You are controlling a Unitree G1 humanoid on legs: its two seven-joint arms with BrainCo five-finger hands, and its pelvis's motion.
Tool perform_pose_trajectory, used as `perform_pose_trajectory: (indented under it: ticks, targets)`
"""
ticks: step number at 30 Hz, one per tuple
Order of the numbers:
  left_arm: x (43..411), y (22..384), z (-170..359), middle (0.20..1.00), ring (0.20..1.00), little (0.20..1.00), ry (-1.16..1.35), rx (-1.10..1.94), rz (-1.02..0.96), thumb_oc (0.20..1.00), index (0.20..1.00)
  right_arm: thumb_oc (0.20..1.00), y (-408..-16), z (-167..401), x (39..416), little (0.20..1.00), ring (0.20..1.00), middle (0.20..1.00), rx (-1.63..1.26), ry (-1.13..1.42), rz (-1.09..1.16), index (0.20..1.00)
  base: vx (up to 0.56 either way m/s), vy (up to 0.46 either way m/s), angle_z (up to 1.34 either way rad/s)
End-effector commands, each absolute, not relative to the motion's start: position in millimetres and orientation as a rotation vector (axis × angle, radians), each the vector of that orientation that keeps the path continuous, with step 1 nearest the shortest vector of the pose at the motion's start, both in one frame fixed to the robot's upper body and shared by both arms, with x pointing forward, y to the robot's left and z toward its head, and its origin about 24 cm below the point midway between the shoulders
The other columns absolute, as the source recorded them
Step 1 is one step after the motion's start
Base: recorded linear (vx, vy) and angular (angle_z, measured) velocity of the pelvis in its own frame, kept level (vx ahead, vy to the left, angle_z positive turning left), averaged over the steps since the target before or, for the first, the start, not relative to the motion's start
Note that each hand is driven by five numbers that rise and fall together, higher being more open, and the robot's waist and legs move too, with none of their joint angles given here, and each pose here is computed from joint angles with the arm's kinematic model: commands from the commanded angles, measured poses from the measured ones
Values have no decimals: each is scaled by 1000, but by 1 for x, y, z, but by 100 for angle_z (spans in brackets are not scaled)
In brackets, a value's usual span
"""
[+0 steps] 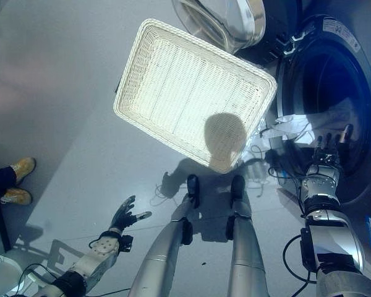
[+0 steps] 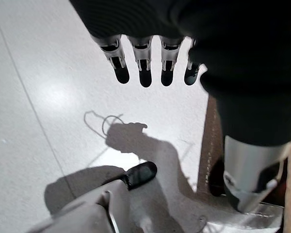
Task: Put the clothes into the washing machine.
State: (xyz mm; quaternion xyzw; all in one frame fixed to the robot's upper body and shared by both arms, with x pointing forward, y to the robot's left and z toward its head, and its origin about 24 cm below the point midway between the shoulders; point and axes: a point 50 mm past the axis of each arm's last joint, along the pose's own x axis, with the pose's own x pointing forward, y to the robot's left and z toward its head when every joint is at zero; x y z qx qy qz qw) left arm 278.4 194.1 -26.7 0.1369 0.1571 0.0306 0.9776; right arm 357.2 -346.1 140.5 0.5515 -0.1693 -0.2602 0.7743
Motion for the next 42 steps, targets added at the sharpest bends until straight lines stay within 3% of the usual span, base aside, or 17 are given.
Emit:
perform_pose_trajectory:
  ticks: [1,9,13,20,21,31,37,42]
  targets:
    - [274,197,-31,1000,1000,1000,324,269,96,1000,1000,1000,-365,158,349,1000,1000,1000,969,-346,-524,1000,-43,45,-3]
    - [272,197,-32,1000,1000,1000,322,259,116,1000,1000,1000,-356,167,350,1000,1000,1000,661,-340,-584,1000,-47,69,-3]
    - [269,197,-35,1000,1000,1000,328,249,136,1000,1000,1000,-345,157,350,1000,1000,1000,685,-343,-532,1000,-58,130,-12]
    - [270,196,-39,1000,1000,1000,343,238,177,1000,1000,1000,-292,114,352,1000,1000,1000,471,-225,-340,1000,-59,134,-14]
    - [270,197,-42,1000,1000,1000,344,226,195,1000,1000,1000,-274,88,346,1000,1000,1000,471,-157,-264,1000,-57,197,-17]
    - [277,181,-45,1000,1000,1000,346,183,204,1000,1000,1000,-239,45,343,1000,1000,1000,641,-13,-198,1000,2,92,-4]
    - [281,172,-45,1000,1000,1000,353,179,184,1000,1000,1000,-244,51,352,1000,1000,1000,776,-9,-259,1000,36,-7,4]
    - [284,160,-46,1000,1000,1000,359,168,161,1000,1000,1000,-264,59,361,1000,1000,1000,1103,-34,-459,1000,97,-100,16]
